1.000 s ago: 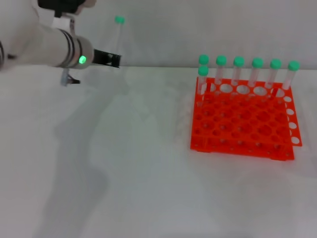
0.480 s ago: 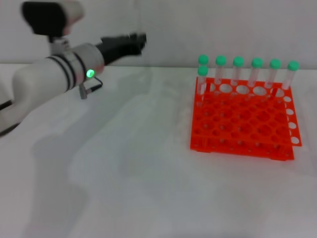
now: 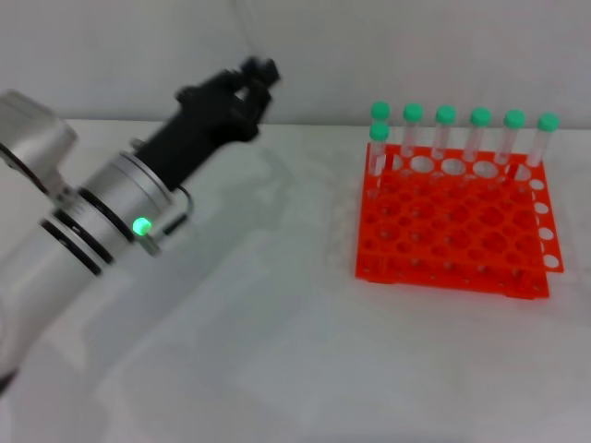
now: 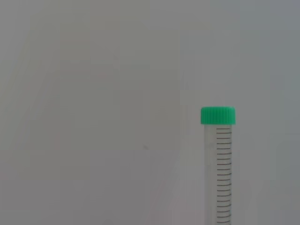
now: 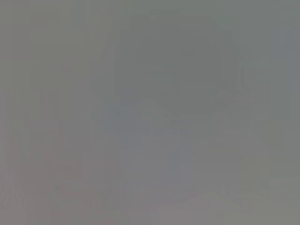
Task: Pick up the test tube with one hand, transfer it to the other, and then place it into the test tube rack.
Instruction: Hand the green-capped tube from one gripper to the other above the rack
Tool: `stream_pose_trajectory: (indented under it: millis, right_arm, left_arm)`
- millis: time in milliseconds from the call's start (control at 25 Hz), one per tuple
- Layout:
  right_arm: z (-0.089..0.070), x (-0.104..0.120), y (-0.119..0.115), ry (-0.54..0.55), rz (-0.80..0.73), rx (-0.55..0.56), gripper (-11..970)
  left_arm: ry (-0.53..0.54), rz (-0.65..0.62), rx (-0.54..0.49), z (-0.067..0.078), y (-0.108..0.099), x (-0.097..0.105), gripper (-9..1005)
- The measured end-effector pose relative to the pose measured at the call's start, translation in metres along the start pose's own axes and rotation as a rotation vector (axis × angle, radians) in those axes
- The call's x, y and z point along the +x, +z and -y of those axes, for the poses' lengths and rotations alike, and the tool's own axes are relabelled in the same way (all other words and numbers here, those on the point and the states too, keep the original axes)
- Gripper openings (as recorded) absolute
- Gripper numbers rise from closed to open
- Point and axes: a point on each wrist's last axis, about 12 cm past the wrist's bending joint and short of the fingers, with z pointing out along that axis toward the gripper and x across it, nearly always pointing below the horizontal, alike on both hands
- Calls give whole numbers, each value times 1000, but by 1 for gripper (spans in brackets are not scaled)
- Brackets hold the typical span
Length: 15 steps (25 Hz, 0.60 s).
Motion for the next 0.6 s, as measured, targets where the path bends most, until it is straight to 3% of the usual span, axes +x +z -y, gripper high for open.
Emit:
stream_pose_trajectory:
  millis: [160,280,400,600]
  right_arm:
    - [-8,-1,1,-18,2,-45,734]
    - [-20,-2,1,-19,8,-124,734]
    - [-26,-3,0,19,13,-185,734]
    - [-23,-16,-7,170,35,-447,733]
  left_arm:
    - [28,-18,72,25,1,17,185]
    - [83,-36,167,56,7,31,185]
    - [106,-57,201,65,9,36,185]
    - [127,-115,229,84,14,50,185]
